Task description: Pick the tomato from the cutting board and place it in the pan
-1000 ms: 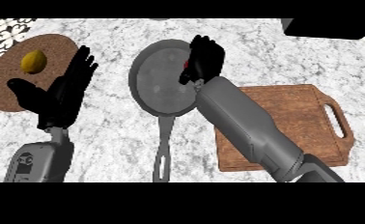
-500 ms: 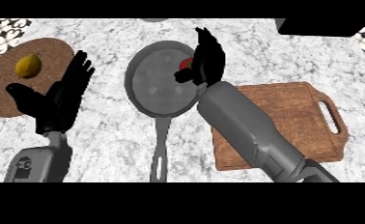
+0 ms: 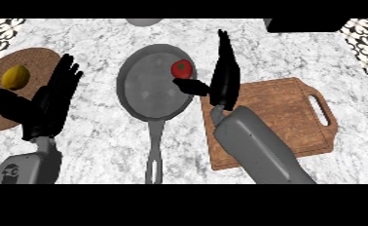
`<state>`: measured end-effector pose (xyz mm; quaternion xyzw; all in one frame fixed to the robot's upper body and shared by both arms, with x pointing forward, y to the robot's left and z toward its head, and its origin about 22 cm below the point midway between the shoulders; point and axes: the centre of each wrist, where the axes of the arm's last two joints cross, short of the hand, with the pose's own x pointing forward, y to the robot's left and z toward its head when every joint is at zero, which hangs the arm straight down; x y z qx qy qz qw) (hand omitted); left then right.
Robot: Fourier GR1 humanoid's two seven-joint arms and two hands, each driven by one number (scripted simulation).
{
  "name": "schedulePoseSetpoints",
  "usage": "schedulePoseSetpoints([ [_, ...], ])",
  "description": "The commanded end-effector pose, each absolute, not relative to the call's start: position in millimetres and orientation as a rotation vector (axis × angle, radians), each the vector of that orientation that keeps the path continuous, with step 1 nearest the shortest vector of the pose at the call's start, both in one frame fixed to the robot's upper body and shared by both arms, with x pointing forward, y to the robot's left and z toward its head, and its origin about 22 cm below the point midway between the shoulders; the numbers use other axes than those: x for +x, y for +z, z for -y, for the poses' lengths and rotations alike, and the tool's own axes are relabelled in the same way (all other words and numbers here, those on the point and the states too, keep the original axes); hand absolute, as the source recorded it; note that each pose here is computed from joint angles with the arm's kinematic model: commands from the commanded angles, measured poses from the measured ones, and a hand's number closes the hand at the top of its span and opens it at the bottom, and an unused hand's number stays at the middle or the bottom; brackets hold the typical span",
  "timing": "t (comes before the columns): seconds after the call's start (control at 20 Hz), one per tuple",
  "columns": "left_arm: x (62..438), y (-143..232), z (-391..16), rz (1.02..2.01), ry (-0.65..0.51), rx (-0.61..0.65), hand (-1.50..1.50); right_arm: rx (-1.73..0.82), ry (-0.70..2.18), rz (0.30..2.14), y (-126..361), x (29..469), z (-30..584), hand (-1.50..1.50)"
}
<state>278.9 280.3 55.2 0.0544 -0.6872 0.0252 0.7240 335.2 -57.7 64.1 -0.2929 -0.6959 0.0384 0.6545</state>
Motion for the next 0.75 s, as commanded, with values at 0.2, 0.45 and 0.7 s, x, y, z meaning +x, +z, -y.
schedulePoseSetpoints([
  [0.2,269.8,57.2,-282.9,1.495,0.064,0.106,0.0,-0.439,-0.007,1.674,59.3,243.8,110.3,-1.5],
  [0.45,277.5,58.0,-277.6,1.526,0.042,0.106,0.0,-0.481,0.012,1.722,57.9,205.2,124.9,-1.5],
  [0.7,281.5,62.7,-272.7,1.527,0.067,0.075,0.0,-0.497,0.041,1.675,45.5,191.2,145.8,-1.5],
])
